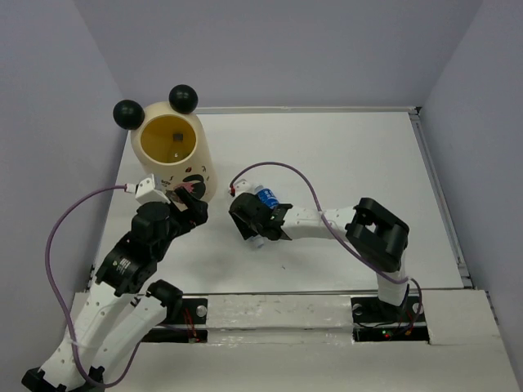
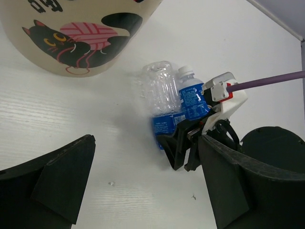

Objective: Put the plastic bottles in the bin

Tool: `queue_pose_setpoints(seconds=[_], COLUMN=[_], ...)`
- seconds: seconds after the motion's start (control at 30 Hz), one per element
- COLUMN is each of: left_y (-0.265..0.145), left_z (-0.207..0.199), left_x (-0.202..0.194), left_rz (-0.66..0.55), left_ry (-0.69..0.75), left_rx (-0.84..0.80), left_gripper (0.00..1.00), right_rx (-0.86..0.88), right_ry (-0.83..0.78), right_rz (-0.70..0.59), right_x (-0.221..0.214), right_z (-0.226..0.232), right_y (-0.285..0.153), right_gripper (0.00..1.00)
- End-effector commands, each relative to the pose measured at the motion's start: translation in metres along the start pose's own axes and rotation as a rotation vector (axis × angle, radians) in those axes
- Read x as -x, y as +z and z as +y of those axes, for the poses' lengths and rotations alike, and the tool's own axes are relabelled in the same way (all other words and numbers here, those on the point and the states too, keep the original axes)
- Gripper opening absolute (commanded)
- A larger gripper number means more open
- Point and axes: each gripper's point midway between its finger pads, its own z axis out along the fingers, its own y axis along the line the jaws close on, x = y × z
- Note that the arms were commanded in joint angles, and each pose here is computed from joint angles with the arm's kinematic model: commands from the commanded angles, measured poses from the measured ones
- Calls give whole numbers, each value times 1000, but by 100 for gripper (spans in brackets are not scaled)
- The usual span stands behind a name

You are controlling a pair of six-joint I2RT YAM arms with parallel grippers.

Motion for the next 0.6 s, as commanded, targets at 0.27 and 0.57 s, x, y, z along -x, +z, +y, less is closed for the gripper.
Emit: queue_pose_setpoints(seconds=[0.27,0.57], left_y=[36,61], left_z=[-32,-51], left_x=[-26,-37], left_rz=[68,115], left_ry=[-128,-159], left_rx=[-117,-165], left_gripper=[99,99], right_rx=[223,454], right_ry=[51,89], right_rz=[-203,-301], right_x=[34,41], right_z=[45,63], right_y=[-93,-152], right_gripper=[41,42])
